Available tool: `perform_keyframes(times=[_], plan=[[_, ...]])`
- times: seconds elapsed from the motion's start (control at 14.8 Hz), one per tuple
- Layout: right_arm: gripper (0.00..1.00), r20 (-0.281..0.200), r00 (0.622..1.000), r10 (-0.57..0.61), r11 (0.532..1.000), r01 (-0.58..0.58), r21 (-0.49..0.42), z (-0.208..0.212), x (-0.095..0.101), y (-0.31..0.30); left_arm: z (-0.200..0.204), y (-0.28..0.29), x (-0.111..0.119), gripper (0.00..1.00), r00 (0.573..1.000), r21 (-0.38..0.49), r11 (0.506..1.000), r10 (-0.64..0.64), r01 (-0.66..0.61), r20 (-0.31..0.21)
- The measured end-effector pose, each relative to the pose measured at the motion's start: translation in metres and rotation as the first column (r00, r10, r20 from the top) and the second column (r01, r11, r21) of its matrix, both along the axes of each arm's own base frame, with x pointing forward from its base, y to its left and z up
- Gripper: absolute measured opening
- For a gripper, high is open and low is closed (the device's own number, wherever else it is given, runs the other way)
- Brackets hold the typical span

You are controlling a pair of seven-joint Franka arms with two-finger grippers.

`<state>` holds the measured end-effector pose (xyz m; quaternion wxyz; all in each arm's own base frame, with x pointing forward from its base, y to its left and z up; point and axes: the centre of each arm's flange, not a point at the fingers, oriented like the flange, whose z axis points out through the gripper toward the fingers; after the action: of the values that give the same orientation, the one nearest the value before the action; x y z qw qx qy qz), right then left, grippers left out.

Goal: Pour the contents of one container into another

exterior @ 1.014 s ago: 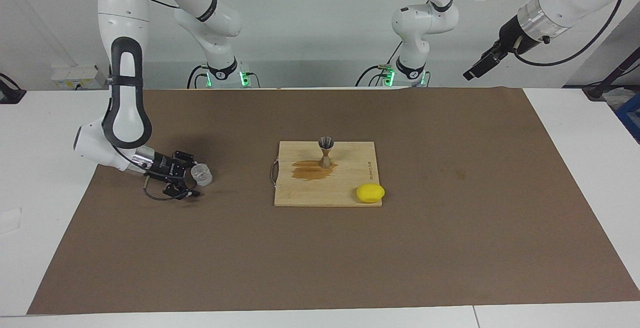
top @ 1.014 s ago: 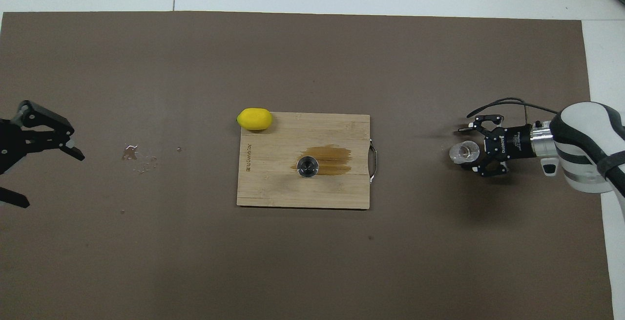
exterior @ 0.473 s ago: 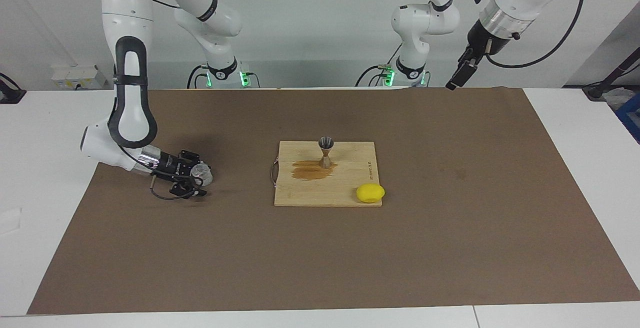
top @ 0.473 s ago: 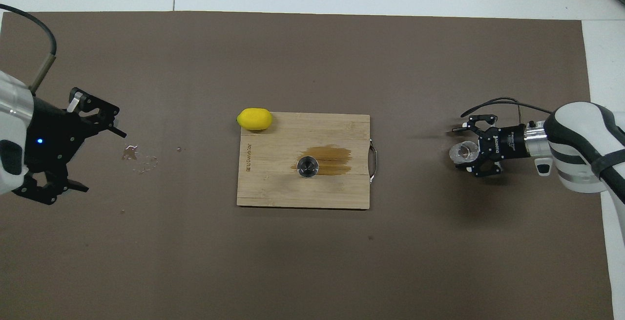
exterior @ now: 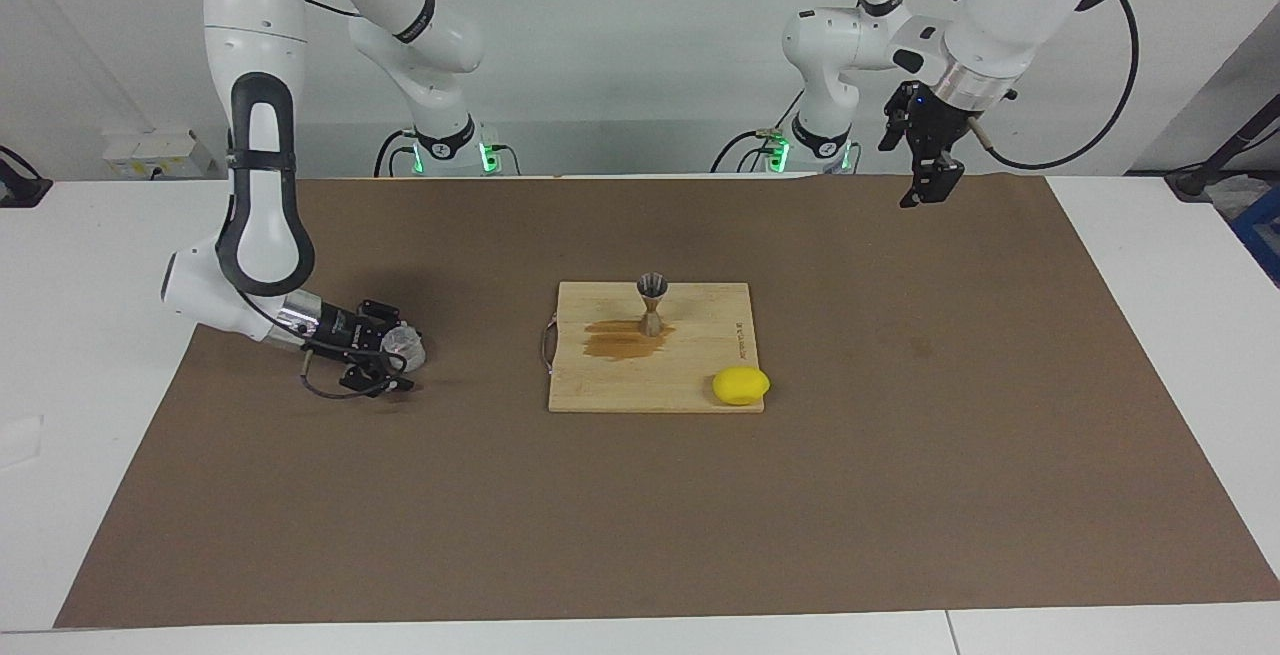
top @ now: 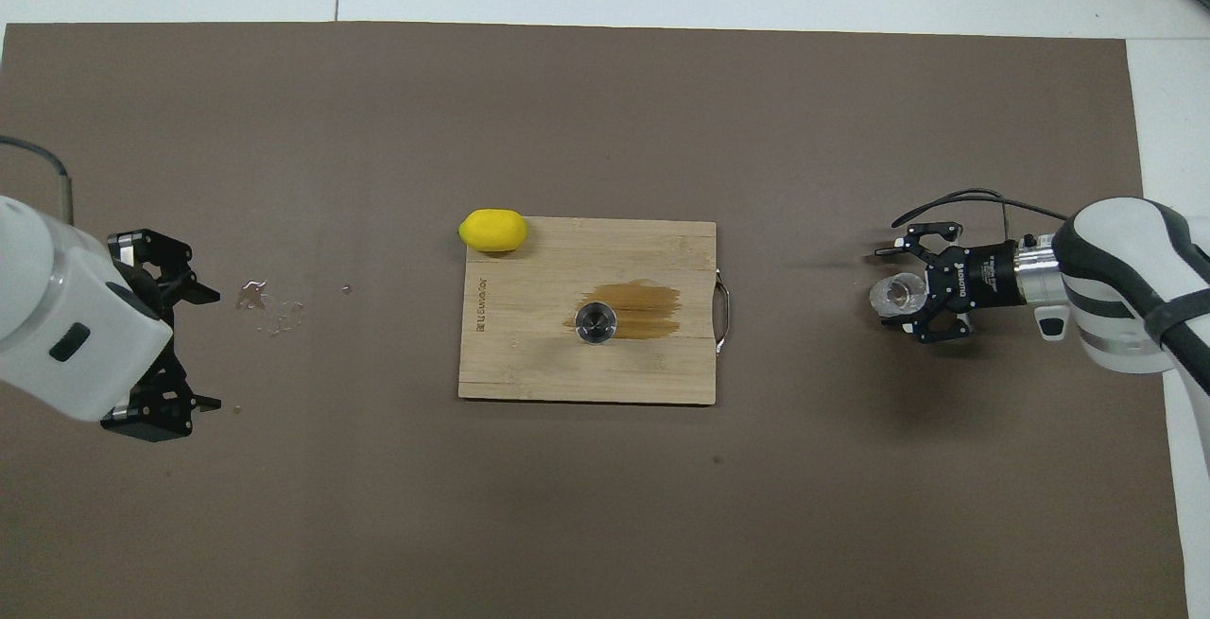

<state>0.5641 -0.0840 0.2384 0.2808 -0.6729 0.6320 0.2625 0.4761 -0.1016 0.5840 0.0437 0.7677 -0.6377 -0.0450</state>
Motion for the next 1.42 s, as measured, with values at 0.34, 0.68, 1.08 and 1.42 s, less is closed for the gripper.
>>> perform_keyframes(times=[0.34,0.68,1.08,1.42], plan=[[0.92,-0.001,1.000,0.002,1.000,-0.002,0.001,0.000,0.000,0.001,-0.041,0.038,-0.024,1.00,0.819,0.032,0.820,0.568,-0.572,0.078],[0.51,-0.016,1.000,0.015,1.000,-0.014,0.024,0.001,-0.003,0.002,-0.057,0.048,-0.033,1.00,0.601,0.030,0.601,0.793,-0.799,0.099],[0.50,0.032,0.999,0.031,0.999,-0.032,0.031,0.042,0.000,0.009,-0.069,0.070,-0.026,1.00,0.444,-0.015,0.449,0.887,-0.893,0.123],[0.50,0.041,0.999,0.029,0.999,-0.029,-0.020,0.095,0.013,0.085,-0.062,0.069,-0.012,1.00,0.421,-0.026,0.427,0.898,-0.904,0.124]])
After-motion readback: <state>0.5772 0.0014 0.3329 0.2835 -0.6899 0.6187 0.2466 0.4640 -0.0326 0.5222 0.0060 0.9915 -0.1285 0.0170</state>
